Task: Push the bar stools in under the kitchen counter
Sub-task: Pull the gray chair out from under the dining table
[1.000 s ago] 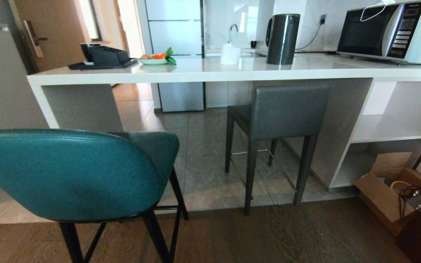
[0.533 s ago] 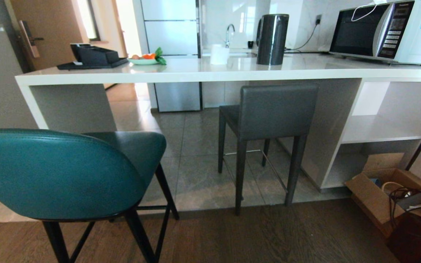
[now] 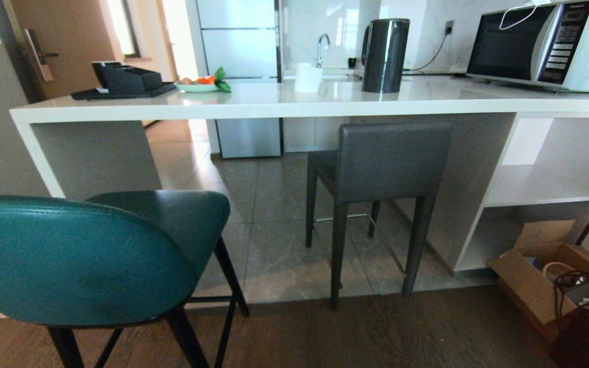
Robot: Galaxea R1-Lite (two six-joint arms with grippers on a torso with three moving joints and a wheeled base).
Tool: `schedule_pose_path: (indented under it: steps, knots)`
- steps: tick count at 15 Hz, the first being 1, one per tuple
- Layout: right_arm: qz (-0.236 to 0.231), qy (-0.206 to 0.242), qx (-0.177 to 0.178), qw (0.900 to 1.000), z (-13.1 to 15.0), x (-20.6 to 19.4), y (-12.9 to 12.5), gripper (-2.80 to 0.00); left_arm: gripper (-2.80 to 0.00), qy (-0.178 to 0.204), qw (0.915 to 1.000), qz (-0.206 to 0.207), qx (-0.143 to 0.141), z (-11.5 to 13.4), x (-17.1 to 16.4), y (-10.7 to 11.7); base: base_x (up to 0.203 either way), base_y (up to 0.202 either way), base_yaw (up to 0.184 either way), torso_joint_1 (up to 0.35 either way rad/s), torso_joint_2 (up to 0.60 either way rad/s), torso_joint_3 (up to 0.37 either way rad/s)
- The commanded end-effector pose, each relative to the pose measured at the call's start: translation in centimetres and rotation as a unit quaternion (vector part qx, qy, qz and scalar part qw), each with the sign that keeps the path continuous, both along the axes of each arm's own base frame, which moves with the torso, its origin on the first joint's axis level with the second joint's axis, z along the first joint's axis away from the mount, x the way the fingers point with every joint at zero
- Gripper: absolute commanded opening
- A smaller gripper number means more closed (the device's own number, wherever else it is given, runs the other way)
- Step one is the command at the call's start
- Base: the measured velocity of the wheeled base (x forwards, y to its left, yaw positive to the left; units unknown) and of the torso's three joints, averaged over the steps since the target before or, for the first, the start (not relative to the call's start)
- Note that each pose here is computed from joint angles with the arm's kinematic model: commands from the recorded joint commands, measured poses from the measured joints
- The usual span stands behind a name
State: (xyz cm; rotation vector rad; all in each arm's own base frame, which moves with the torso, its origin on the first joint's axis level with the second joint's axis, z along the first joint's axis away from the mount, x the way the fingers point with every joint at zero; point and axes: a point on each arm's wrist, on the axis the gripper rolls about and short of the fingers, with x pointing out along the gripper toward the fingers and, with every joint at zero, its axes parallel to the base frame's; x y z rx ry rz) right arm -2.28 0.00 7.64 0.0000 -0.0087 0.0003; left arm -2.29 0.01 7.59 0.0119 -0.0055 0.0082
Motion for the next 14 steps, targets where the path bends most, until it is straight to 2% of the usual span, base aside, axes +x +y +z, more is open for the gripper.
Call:
schedule_pose_path:
  steps: [1,3,11,14]
  knots:
    - [0.001,0.002,0.000,1.000,-0.13,0.03,0.00,-2.80,-2.80,0.002,1.0000,0.001,0.000,-0.08,0.03,0.00,0.196,0.000,0.002,0.006,0.00,0.002]
    - [0.000,0.003,0.000,1.000,-0.12,0.04,0.00,-2.80,-2.80,0.002,1.0000,0.001,0.000,-0.08,0.03,0.00,0.151,0.000,0.001,0.004,0.01,0.000]
    - [0.000,0.002,0.000,1.000,-0.13,0.03,0.00,-2.80,-2.80,0.002,1.0000,0.001,0.000,-0.08,0.03,0.00,0.000,0.000,0.000,0.000,0.00,0.000]
    - [0.000,0.002,0.000,1.000,-0.13,0.03,0.00,-2.80,-2.80,0.002,1.0000,0.001,0.000,-0.08,0.03,0.00,0.003,-0.117,0.002,0.001,0.00,0.000]
